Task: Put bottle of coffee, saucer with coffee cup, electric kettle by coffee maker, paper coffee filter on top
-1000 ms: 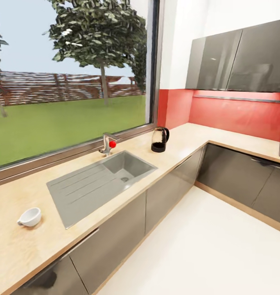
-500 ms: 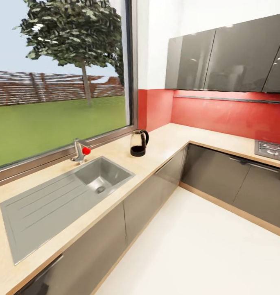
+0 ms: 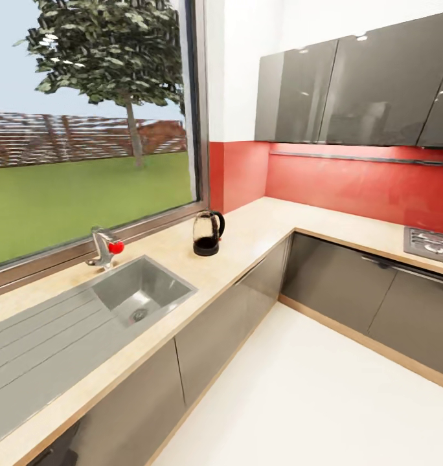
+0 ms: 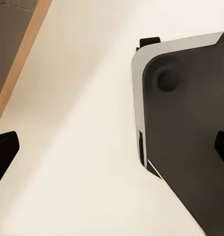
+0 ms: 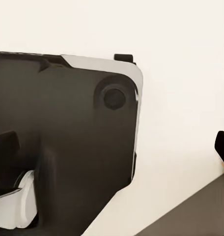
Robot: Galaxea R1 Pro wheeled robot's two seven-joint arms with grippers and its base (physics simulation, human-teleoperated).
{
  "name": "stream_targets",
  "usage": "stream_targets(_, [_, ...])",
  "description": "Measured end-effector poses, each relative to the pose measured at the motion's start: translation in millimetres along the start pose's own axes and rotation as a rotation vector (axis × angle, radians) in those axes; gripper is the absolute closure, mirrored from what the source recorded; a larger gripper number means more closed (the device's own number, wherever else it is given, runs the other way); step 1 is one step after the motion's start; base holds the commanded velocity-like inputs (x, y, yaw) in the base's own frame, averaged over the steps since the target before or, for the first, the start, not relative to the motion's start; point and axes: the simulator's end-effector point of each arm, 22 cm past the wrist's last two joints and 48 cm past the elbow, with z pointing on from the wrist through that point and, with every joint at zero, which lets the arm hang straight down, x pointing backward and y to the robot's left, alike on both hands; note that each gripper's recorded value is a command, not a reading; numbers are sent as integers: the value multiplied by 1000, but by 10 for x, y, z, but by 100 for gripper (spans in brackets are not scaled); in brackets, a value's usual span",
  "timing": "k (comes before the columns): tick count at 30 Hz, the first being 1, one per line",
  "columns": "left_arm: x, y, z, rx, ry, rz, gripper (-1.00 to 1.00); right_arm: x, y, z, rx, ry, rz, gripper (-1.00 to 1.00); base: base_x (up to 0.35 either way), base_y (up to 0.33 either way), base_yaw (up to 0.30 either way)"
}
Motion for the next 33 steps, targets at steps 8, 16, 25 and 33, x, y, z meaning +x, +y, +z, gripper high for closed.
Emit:
stream_targets(8, [-7, 5, 0, -1, -3, 0, -100, -24, 97, 5, -12, -7, 5, -100, 292, -184, 0])
stream_targets(16, [-19, 12, -1, -3, -7, -8, -100, -202, 163, 0, -22, -85, 0, -100, 303, -161, 0])
stream_targets(25, [-31, 1, -1, -2, -13, -1, -100, -214, 176, 0, -23, -90, 0, -100, 310, -141, 0])
stream_targets(33, [-29, -3, 0, -1, -14, -2, -100, -215, 177, 0, -24, -90, 0, -100, 291, -201, 0])
